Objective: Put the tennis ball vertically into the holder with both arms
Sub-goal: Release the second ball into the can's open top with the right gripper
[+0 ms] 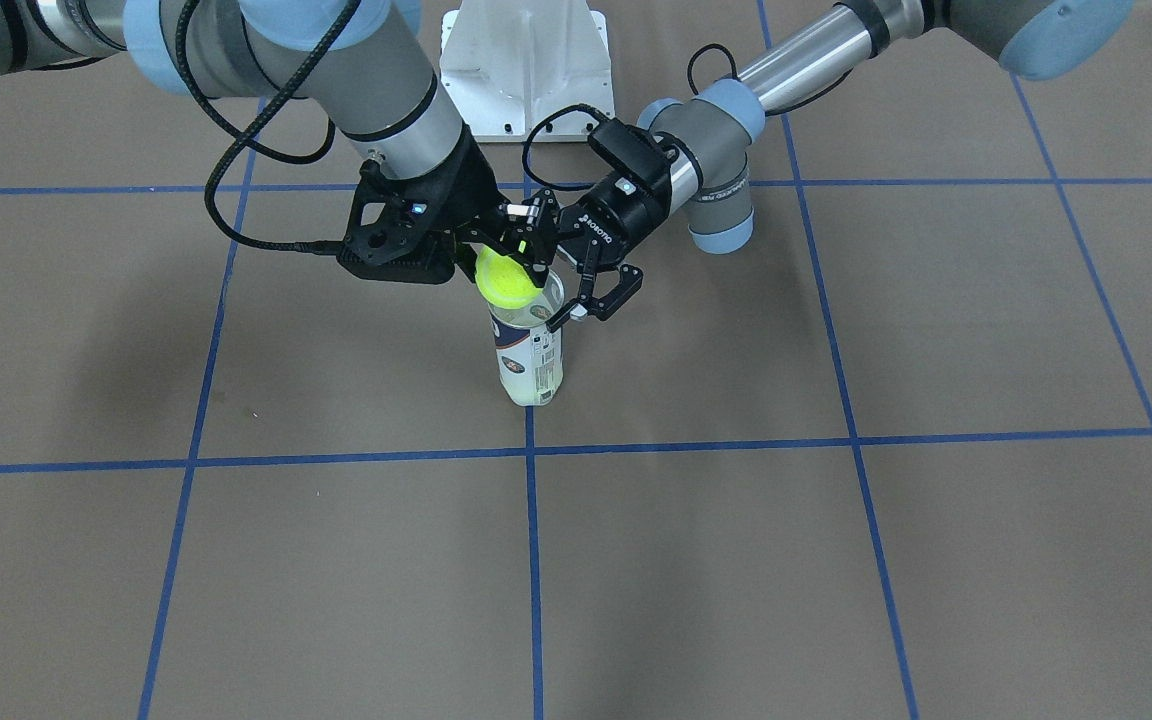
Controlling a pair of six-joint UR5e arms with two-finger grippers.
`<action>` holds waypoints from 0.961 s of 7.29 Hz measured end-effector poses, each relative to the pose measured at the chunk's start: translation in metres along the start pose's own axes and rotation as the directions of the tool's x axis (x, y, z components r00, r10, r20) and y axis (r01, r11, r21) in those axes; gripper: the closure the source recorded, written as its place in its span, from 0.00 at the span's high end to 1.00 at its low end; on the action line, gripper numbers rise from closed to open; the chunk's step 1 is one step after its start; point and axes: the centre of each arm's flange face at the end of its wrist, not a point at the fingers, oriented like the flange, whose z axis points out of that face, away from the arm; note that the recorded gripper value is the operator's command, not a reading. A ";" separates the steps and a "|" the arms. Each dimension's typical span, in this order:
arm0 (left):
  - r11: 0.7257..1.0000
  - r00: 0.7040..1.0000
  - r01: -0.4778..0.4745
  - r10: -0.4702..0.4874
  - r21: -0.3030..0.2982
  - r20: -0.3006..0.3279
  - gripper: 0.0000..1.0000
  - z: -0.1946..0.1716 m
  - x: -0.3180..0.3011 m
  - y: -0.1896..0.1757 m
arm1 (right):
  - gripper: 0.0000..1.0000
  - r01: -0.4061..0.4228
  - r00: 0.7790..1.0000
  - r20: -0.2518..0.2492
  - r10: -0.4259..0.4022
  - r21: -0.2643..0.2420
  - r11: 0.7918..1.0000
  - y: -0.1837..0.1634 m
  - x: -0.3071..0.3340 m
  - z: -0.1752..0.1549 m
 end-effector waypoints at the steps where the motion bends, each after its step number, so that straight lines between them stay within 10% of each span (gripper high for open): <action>1: 1.000 1.000 0.000 0.000 0.000 0.000 0.86 0.000 0.000 0.000 | 0.93 0.000 1.000 -0.001 0.000 0.000 1.000 0.000 0.000 0.001; 7: 1.000 1.000 -0.001 0.001 -0.002 0.000 0.86 0.000 0.000 0.001 | 0.97 0.000 1.000 -0.001 0.000 0.002 1.000 -0.001 0.000 0.001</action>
